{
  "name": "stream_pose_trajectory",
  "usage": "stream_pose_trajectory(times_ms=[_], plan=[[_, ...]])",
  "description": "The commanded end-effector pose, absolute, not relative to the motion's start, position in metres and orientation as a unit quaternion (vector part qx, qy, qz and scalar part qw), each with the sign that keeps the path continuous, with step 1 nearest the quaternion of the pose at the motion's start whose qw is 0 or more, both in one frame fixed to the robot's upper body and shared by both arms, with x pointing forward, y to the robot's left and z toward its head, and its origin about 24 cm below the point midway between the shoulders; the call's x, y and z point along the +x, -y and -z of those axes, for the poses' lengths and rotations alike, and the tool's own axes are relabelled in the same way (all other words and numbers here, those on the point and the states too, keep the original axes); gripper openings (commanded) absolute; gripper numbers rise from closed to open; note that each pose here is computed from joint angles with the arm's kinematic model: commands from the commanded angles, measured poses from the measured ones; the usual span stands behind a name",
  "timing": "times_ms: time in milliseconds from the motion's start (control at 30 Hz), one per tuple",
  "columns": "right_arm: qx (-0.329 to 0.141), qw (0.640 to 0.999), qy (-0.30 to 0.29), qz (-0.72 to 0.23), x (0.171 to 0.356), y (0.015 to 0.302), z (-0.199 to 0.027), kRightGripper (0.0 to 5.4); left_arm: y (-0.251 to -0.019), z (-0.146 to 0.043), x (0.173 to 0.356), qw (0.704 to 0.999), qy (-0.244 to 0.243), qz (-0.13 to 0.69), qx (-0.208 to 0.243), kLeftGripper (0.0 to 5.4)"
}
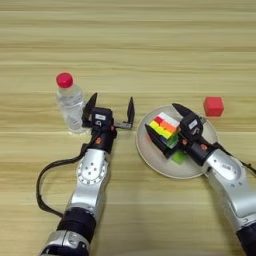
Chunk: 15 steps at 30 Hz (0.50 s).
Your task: Move the objects on the table
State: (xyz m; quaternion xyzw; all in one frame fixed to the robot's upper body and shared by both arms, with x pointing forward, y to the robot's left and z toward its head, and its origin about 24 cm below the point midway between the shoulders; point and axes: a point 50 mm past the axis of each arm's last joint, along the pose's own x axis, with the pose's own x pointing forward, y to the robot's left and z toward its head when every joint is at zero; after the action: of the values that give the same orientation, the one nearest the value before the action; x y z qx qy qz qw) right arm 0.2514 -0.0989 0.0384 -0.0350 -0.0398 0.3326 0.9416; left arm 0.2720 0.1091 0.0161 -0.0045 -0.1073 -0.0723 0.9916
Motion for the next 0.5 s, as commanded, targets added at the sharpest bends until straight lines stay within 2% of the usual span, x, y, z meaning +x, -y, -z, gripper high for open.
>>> stream_pose_trajectory(times_ms=[33,500], plan=[[-0.041,0.941,0.021,-0.335,0.2522,0.0976,-0.0330,5.40,-0.1049,-0.0189,0.2727,0.990,0.115,0.076,-0.005,5.38],[-0.040,0.939,-0.001,-0.340,0.2523,0.0943,-0.0254,5.40,-0.1050,-0.0190,0.2729,0.991,0.115,0.075,-0.004,5.38]])
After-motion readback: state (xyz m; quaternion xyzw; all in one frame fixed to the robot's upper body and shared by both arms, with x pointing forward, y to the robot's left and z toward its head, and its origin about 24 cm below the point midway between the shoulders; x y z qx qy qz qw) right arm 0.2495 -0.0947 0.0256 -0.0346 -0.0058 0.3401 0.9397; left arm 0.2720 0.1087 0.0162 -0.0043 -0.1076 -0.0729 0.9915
